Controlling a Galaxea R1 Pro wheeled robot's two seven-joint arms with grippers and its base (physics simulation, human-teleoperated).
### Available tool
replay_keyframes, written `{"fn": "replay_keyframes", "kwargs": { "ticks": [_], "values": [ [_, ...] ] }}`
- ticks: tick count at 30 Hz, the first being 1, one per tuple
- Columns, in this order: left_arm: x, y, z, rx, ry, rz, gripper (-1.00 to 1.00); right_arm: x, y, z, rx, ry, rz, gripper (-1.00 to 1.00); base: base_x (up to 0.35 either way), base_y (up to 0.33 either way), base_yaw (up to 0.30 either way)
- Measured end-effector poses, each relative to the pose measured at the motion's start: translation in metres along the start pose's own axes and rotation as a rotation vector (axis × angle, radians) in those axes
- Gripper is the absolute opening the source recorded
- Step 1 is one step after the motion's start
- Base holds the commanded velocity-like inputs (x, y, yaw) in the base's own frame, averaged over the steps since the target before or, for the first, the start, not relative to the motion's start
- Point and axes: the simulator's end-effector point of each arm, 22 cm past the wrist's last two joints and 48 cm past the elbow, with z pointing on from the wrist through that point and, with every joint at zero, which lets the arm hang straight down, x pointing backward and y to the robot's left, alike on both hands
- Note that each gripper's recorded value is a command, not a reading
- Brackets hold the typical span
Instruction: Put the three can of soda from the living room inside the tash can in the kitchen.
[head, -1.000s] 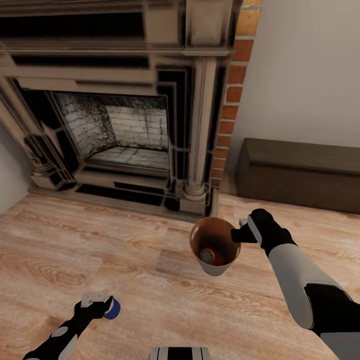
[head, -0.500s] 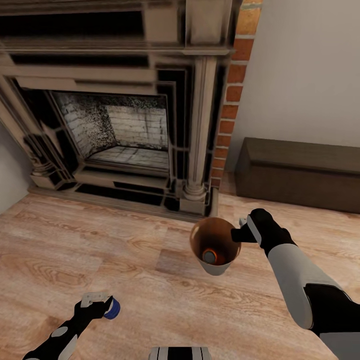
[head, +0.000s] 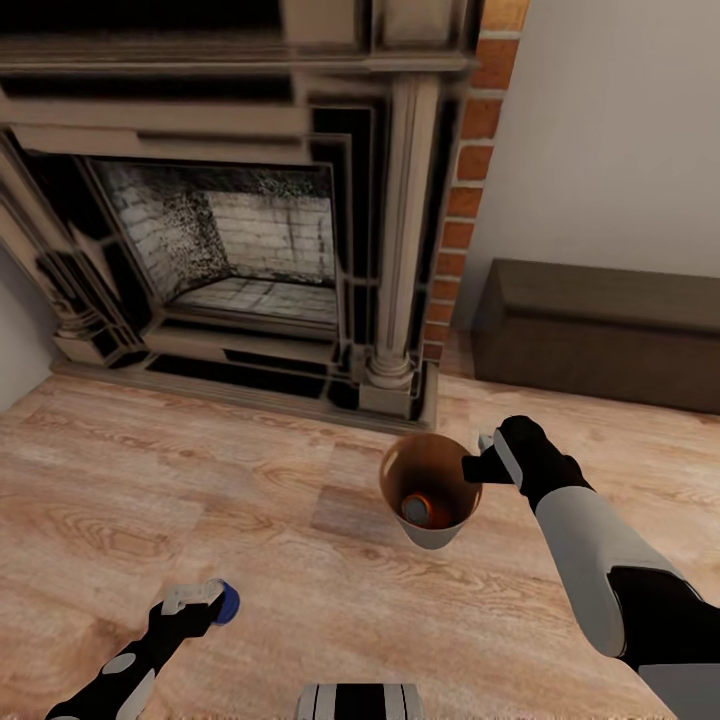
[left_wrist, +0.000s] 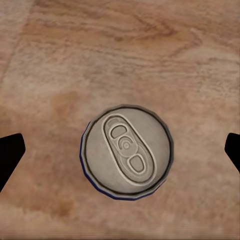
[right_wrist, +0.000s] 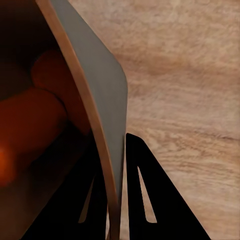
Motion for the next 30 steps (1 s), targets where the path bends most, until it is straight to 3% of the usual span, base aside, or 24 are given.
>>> {"fn": "replay_keyframes", "kwargs": {
  "ticks": [8,20,30],
  "values": [
    [0.003,-0.001,0.001,0.0,0.006,-0.001,1.0,-0.001,0.001,0.002,-0.004,0.0,0.002,-1.0,0.0,0.0,0.0],
    [0.004,-0.001,0.001,0.001,0.007,-0.001,1.0,-0.046,0.001,-0.031,0.002,-0.138,-0.001,-1.0,0.0,0.0,0.0],
    [0.004,-0.001,0.001,0.001,0.007,0.001,1.0,-0.053,0.0,-0.037,0.004,-0.159,-0.003,-1.0,0.12,0.0,0.0]
  ]
}}
